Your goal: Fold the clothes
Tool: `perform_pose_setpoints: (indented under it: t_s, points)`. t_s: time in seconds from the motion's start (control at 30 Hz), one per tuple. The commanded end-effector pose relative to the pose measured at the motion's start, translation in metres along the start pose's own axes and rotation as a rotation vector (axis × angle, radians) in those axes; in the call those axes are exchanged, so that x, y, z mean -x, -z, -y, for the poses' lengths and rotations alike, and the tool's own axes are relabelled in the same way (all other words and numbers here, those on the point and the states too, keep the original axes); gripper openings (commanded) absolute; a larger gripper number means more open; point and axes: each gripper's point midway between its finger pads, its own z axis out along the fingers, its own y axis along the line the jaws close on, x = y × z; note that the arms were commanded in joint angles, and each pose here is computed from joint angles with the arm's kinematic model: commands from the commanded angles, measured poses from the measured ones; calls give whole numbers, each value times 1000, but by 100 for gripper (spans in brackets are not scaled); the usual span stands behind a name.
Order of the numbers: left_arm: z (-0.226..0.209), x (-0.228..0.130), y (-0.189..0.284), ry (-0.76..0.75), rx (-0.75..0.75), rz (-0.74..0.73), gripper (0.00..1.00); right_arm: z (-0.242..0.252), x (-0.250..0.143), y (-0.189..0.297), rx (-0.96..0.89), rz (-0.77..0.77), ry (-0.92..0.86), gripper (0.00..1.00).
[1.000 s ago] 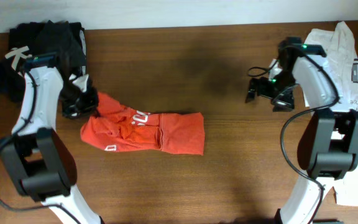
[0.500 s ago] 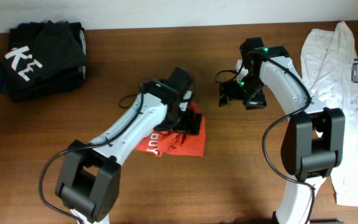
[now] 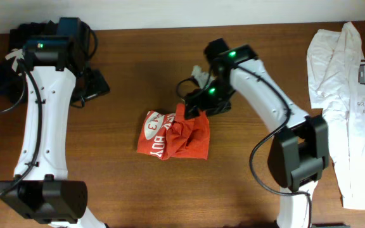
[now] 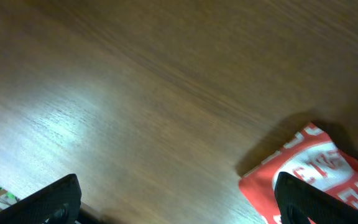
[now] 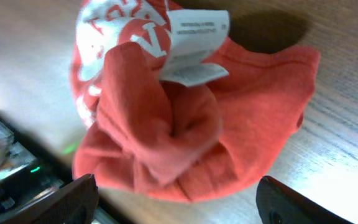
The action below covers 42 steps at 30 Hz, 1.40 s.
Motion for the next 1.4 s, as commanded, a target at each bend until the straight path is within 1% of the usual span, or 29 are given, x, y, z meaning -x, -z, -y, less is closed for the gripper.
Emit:
perform_pose_setpoints:
  t_s: [0.0, 0.07, 0.1, 0.13, 0.23, 0.27, 0.3, 0.37, 0.4, 0.43, 0.47, 0.5, 0.57, 0.6, 0.63, 0.67, 0.7, 0.73, 0.77, 0.83, 0.87, 0.93, 1.07, 1.17, 1.23, 1.27, 1.3, 1.37]
  points:
    - [-1, -9, -27, -6, 51, -44, 99, -7, 8, -5, -113, 33, 8, 86]
    - [3, -14, -44, -13, 58, -63, 99, -18, 13, -10, -108, 51, 44, 85]
    - [4, -17, -51, -16, 63, -72, 99, -22, 18, -12, -104, 72, 58, 83]
    - [4, -19, -55, -19, 67, -78, 99, -24, 22, -15, -104, 89, 48, 78]
    - [3, -21, -56, -21, 71, -86, 99, -14, 28, -30, -145, 95, 2, 75]
    - [5, -22, -56, -22, 64, -89, 99, -9, 31, -39, -151, 87, -9, 61]
    - [5, -22, -56, -22, 64, -89, 99, 0, 32, -38, -198, 95, -31, 51]
    - [5, -22, -56, -22, 65, -90, 99, 24, 30, -26, -320, 101, -81, 36]
    - [5, -22, -56, -22, 65, -89, 99, 36, 24, -22, -341, 82, -108, 26]
    - [5, -22, -56, -22, 64, -89, 99, 51, 16, -15, -360, 53, -151, 22]
    - [5, -22, -56, -22, 64, -90, 99, 69, 9, -7, -427, 31, -178, 41]
    - [6, -23, -56, -21, 57, -95, 99, 84, 0, 1, -495, 7, -196, 51]
    - [6, -23, -56, -22, 55, -96, 99, 103, -15, 12, -545, -45, -242, 56]
    - [6, -23, -56, -22, 55, -96, 99, 108, -24, 20, -523, -75, -286, 56]
    - [6, -23, -56, -22, 55, -96, 99, 103, -27, 23, -478, -90, -305, 56]
    - [6, -23, -56, -21, 55, -96, 99, 87, -28, 27, -375, -105, -295, 56]
    - [6, -23, -56, -21, 55, -95, 99, 60, -23, 34, -230, -109, -192, 56]
    - [6, -23, -56, -22, 55, -96, 99, 29, -15, 46, -97, -74, -105, 59]
    - [6, -23, -56, -22, 55, -95, 99, 13, -12, 51, -53, -54, -68, 61]
    - [7, -22, -57, -20, 52, -92, 99, -13, -21, 39, -86, -95, 12, 66]
    - [8, -21, -57, -19, 50, -87, 99, -24, -27, 26, -122, -125, 59, 71]
    - [8, -21, -57, -19, 50, -87, 99, -32, -34, -1, -281, -135, 40, 73]
    - [8, -21, -57, -26, 50, -87, 99, -57, -38, -37, -294, -121, 93, 71]
    - [8, -21, -57, -26, 50, -87, 99, -48, -30, -55, -301, -82, 57, 60]
    - [8, -21, -57, -26, 50, -86, 99, -42, -29, -57, -317, -78, 52, 45]
    - [8, -21, -57, -26, 50, -86, 99, -37, -29, -55, -337, -77, 44, 6]
    - [8, -21, -57, -27, 50, -87, 99, -29, -32, -51, -361, -86, 15, 4]
    - [7, -22, -57, -28, 52, -90, 99, -9, -48, -38, -450, -144, -40, 4]
